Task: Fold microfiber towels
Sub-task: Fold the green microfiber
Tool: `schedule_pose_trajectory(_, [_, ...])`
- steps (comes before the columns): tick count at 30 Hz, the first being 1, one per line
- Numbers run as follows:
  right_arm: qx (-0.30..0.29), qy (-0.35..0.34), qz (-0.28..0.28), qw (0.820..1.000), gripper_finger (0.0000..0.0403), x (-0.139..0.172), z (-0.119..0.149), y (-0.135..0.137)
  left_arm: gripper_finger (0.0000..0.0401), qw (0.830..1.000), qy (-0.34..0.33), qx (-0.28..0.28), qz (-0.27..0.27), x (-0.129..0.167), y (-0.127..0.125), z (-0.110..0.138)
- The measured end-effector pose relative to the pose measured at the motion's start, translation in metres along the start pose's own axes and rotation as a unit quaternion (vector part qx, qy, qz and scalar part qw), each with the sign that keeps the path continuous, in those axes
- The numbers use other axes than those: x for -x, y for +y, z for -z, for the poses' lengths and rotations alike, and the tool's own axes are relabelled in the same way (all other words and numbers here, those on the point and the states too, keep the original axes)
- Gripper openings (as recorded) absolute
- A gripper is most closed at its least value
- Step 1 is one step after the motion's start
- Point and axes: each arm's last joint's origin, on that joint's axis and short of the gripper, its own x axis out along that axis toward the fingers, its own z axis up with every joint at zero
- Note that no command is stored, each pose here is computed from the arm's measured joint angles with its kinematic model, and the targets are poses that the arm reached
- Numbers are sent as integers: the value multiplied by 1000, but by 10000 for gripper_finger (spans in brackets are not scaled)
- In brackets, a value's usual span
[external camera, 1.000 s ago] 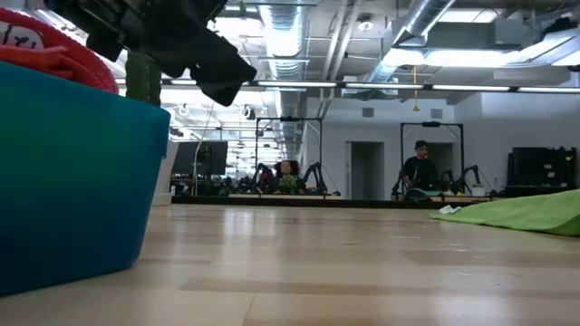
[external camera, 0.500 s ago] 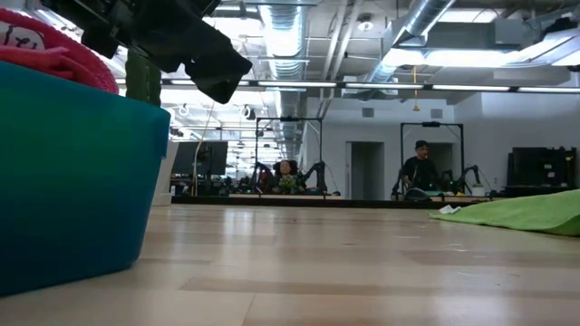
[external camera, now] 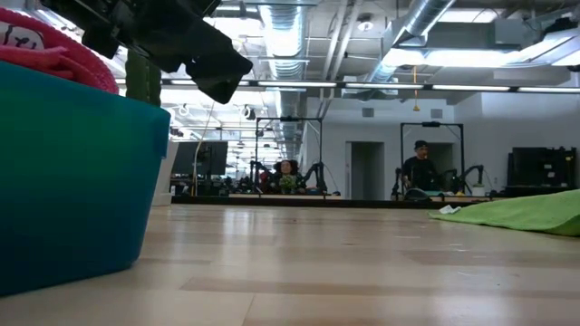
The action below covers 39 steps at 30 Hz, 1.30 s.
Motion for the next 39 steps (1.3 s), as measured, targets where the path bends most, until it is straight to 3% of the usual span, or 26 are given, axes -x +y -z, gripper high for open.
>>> schedule_pose_trajectory(2, [1,-3,-8,1000,15,3,-4,-2,151,1000,0,0,0,0,0,0])
schedule_pose_trajectory(7, [-11,-33,-27,999,7,30,-13,-18,151,1000,-4,-5,1,0,0,-1])
schedule_pose_trajectory(13, [-44,-111,-68,991,5,70,-23,-43,154,997,-40,-69,17,-2,-11,-8])
schedule_pose_trajectory(18, [-60,-181,-77,979,6,87,-45,-67,178,991,-53,-121,16,-4,-23,-10])
schedule_pose_trajectory(28, [-15,-251,-108,962,3,92,-102,-95,231,988,-82,-133,-7,-5,-31,-15])
schedule_pose_trajectory(39, [10,-325,-117,939,3,103,-134,-112,236,984,-71,-162,-15,-7,-32,-13])
